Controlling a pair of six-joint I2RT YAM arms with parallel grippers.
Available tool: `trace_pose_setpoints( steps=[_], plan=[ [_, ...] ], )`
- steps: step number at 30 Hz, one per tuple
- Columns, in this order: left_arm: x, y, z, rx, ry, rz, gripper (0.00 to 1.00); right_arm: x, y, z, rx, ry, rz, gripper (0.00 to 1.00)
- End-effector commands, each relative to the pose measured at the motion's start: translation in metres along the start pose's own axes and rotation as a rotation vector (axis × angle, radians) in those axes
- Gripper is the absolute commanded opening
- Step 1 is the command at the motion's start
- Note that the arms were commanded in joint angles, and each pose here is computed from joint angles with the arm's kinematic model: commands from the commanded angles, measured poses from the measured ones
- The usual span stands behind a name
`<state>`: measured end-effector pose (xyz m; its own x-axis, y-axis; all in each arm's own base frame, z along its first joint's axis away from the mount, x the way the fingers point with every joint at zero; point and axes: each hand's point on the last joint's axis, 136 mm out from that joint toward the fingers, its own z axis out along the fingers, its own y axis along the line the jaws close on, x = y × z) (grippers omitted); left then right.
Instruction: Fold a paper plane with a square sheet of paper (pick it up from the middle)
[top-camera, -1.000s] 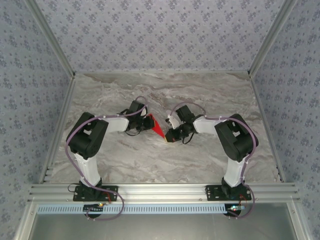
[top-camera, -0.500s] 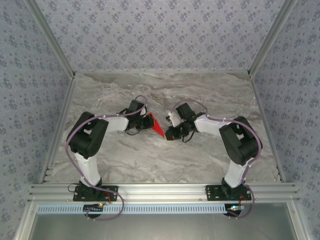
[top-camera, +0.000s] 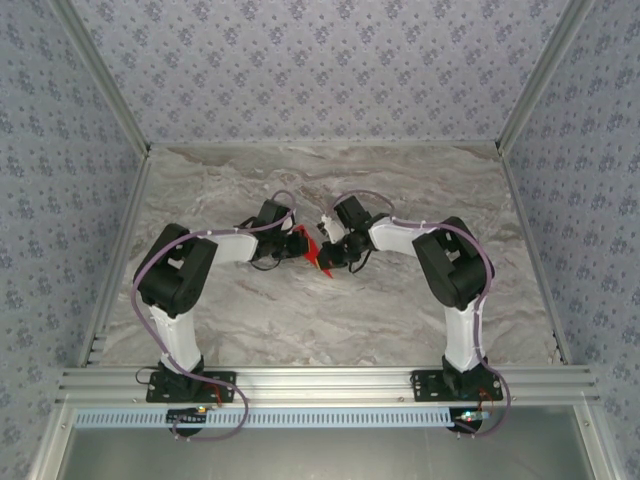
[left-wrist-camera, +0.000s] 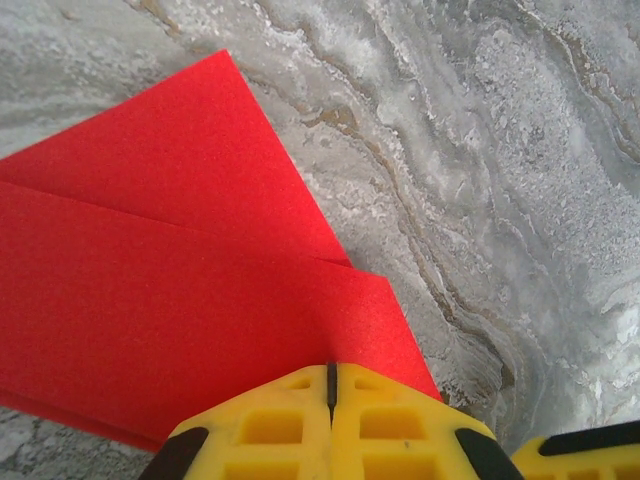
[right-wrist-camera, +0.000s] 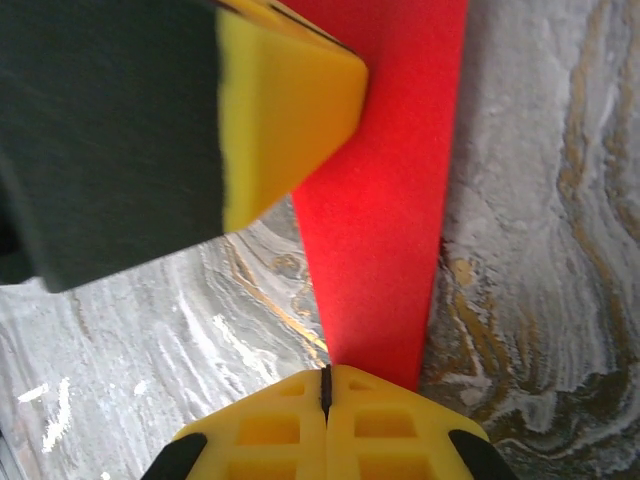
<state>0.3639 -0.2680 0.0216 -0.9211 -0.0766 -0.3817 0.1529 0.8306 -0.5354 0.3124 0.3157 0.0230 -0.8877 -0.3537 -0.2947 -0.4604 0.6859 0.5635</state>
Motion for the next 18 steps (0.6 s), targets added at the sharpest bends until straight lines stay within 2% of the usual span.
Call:
trace_pose_setpoints(
  steps=[1,8,18],
  plan=[
    [0.030,0.039,0.011,-0.153,0.097,-0.002,0.05,0.030,-0.025,0.005,0.065,0.075,0.057,0.00],
    [0.007,0.064,-0.002,-0.126,0.022,-0.097,0.19,0.059,-0.037,0.009,0.066,0.120,0.095,0.00],
    [-0.033,0.116,-0.030,-0.077,-0.142,-0.274,0.22,0.069,-0.036,0.011,0.034,0.128,0.118,0.00]
  ],
)
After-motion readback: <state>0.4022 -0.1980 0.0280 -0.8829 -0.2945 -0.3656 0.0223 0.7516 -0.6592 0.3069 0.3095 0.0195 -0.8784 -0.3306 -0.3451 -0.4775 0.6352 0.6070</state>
